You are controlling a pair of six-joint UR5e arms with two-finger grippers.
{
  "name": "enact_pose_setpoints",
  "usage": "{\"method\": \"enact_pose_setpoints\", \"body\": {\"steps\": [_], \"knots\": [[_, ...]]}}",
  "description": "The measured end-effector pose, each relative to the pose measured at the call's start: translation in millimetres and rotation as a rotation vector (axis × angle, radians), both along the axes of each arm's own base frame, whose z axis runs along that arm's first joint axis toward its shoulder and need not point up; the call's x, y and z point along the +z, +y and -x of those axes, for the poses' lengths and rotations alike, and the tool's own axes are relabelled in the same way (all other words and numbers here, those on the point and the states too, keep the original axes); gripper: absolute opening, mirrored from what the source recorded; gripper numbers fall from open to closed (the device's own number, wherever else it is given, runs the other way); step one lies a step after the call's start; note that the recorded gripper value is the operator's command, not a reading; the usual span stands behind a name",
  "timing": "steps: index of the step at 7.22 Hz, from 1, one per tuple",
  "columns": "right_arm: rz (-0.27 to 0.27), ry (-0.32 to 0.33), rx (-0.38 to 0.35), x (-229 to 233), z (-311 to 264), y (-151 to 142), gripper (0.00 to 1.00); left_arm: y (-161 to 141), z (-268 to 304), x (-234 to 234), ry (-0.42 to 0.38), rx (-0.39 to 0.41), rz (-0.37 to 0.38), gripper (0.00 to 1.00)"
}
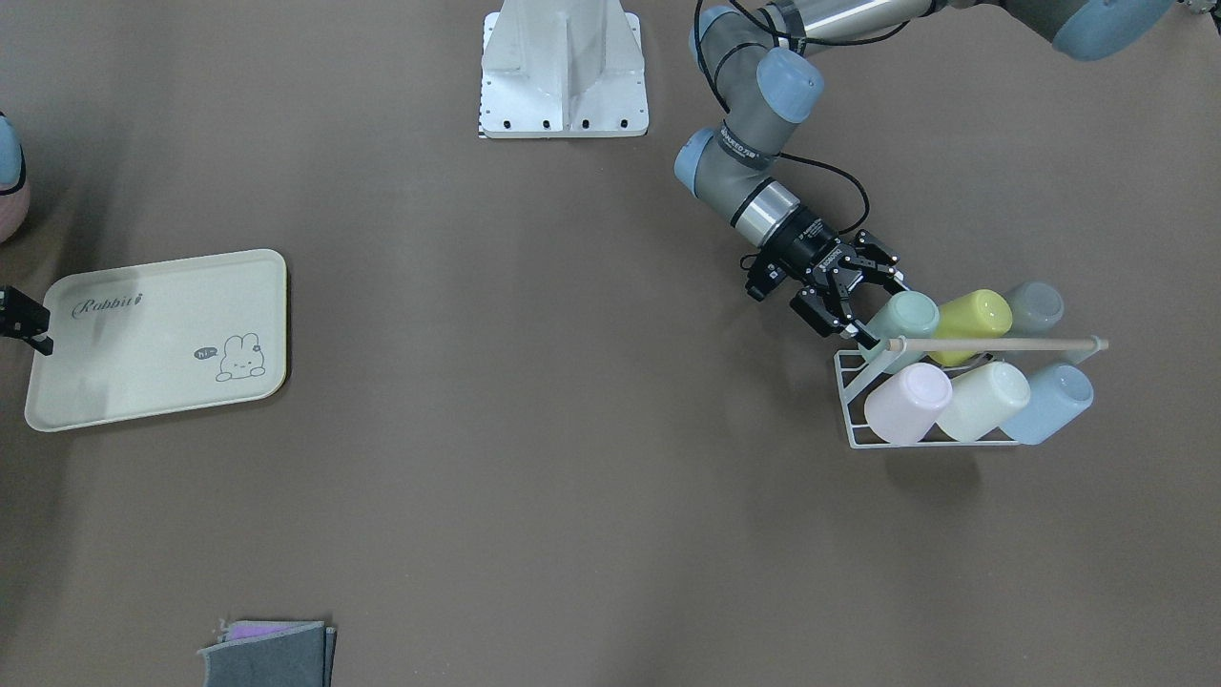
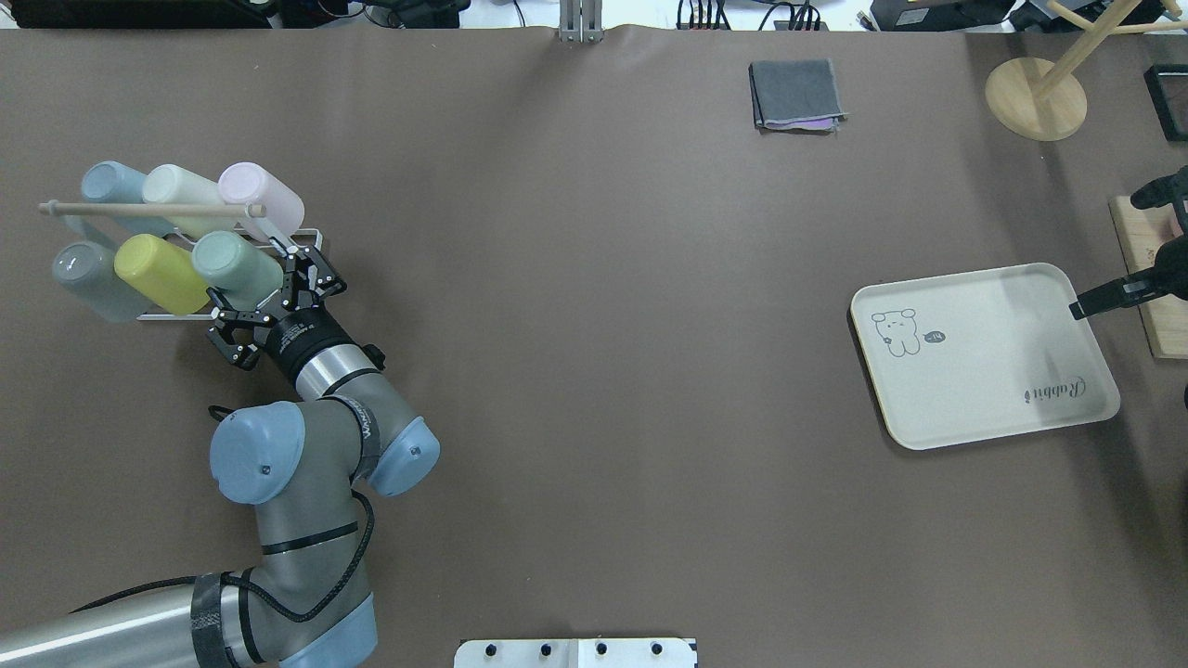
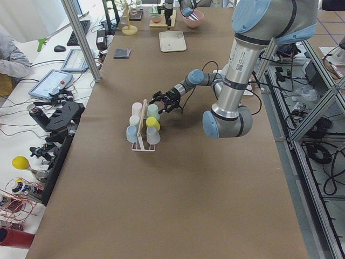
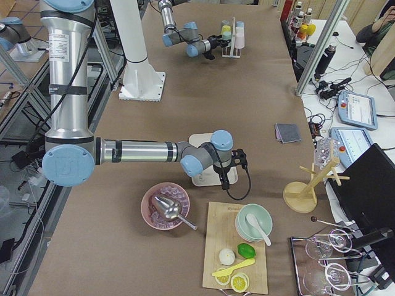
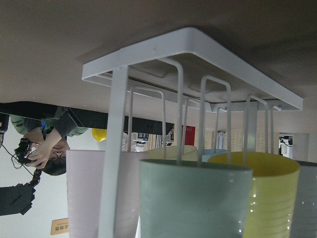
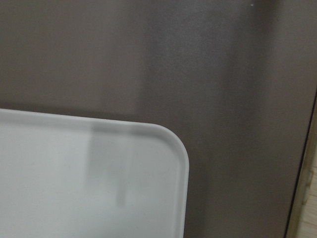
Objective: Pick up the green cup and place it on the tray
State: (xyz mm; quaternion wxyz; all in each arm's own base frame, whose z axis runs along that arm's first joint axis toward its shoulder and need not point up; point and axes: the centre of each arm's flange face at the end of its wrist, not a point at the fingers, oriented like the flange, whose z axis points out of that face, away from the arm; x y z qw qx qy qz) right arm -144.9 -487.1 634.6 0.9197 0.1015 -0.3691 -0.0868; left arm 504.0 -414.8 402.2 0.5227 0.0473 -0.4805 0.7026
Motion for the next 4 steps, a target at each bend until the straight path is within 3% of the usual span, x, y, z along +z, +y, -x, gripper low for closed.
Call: {"method": "enact_pose_setpoints", "body": {"steps": [4], "knots": [[0.028, -0.005, 0.018, 4, 1, 0, 0.98, -17, 3, 11, -0.022, -0.014, -0.029, 0.89]]}}
